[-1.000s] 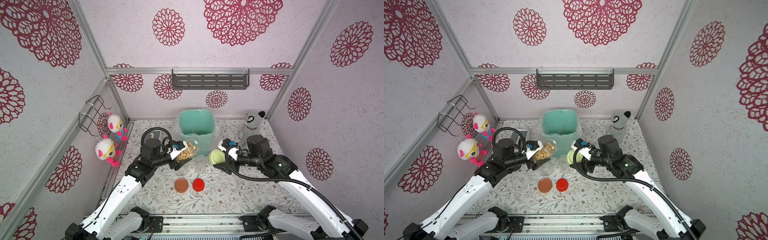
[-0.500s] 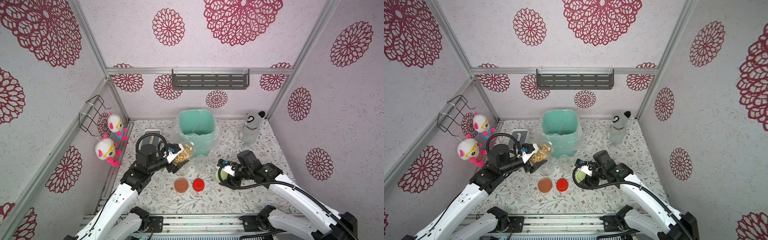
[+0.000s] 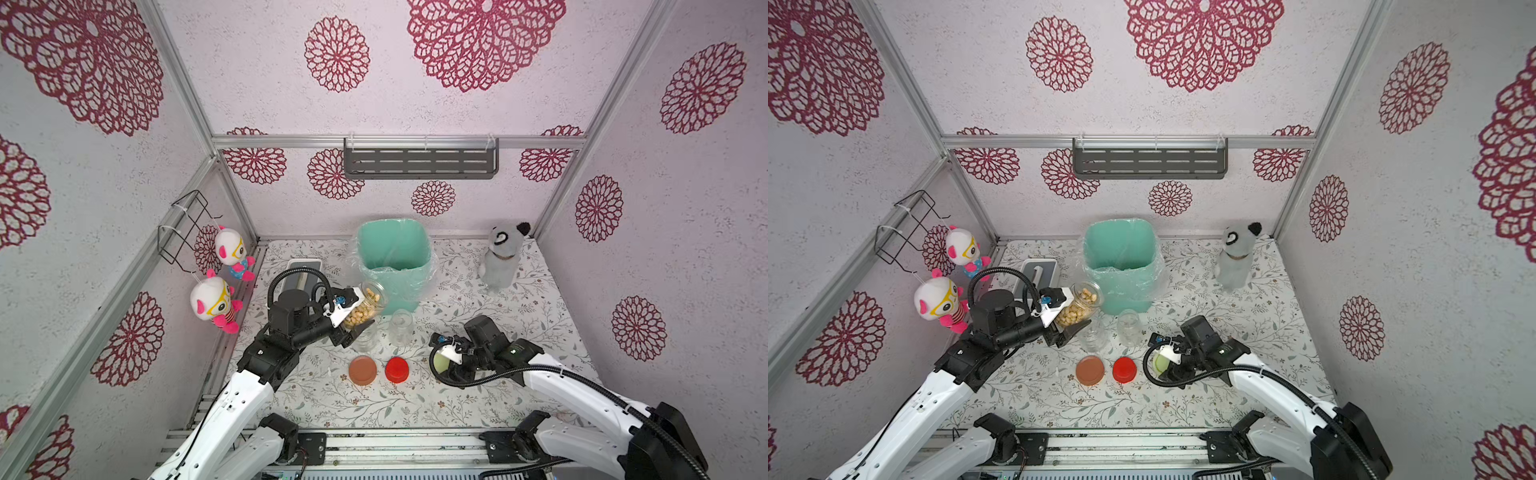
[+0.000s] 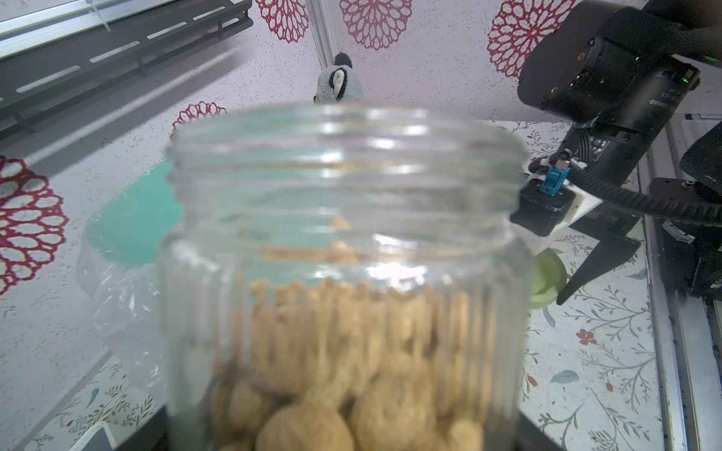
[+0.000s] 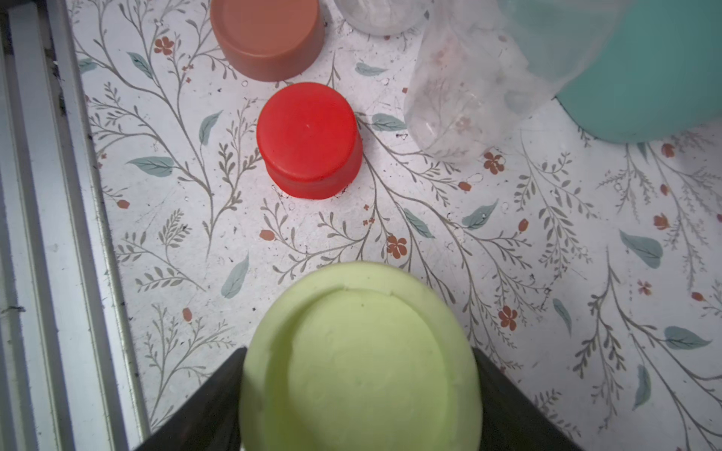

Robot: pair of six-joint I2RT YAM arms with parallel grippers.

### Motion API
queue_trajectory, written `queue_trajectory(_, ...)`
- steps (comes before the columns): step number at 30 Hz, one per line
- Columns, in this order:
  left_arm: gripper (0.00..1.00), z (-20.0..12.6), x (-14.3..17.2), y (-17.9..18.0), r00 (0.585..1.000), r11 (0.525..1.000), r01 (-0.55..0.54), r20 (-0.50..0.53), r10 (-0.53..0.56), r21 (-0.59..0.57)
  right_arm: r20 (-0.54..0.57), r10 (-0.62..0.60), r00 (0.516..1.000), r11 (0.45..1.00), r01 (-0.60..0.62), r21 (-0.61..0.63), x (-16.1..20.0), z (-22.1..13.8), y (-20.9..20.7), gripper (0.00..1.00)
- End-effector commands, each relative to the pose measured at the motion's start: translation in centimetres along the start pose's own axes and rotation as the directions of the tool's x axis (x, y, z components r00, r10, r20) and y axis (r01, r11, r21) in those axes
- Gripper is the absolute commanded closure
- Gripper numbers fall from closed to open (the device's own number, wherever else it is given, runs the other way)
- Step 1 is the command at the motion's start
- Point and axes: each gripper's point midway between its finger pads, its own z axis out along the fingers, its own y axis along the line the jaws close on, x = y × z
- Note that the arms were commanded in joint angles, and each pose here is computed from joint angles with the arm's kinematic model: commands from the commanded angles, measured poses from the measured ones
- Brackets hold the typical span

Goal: Empty moldy peanuts from jars
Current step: Place the lid at the center of the board.

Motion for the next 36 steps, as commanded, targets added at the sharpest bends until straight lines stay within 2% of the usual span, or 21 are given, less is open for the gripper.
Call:
queue_trajectory(1,1.0,-0.8,-2.5,1.1,0.996,0.998,-0.033,0.082,0.037,-0.049,0.031,-0.049,0.998,0.999,0.048,0.009,-1.0,0.8,-0.5,0.82)
queue_trajectory(13,1.0,-1.3,-2.4,1.2,0.997,0.997,-0.055,0.06,0.058,-0.055,-0.019,-0.085,0.996,0.996,0.085,-0.018,0.4,4.1,-0.9,0.74)
queue_trajectory(18,1.0,-1.3,-2.4,1.3,0.997,0.997,-0.054,0.056,0.057,-0.054,-0.032,-0.089,0.996,0.996,0.088,-0.02,0.8,4.9,-1.0,0.63)
queue_trajectory(22,1.0,-1.5,-2.5,1.6,0.996,0.995,-0.067,0.048,0.07,-0.069,-0.065,-0.103,0.993,0.994,0.101,-0.028,1.4,5.4,-1.1,0.48)
queue_trajectory(24,1.0,-1.4,-2.6,1.7,0.996,0.995,-0.071,0.044,0.074,-0.065,-0.088,-0.11,0.99,0.994,0.107,-0.034,2.0,5.7,-1.1,0.36)
queue_trajectory(26,1.0,-1.5,-2.9,1.6,0.996,0.995,-0.078,0.042,0.081,-0.056,-0.11,-0.114,0.987,0.993,0.111,-0.036,2.5,5.9,-1.1,0.01)
queue_trajectory(30,1.0,-1.6,-3.3,1.7,0.995,0.995,-0.084,0.044,0.087,-0.051,-0.115,-0.123,0.986,0.992,0.121,-0.024,2.4,5.6,-1.2,0.01)
queue_trajectory(36,1.0,-1.4,-3.6,2.0,0.995,0.994,-0.094,0.039,0.096,-0.053,-0.055,-0.132,0.99,0.991,0.133,0.014,0.5,4.3,-1.7,0.01)
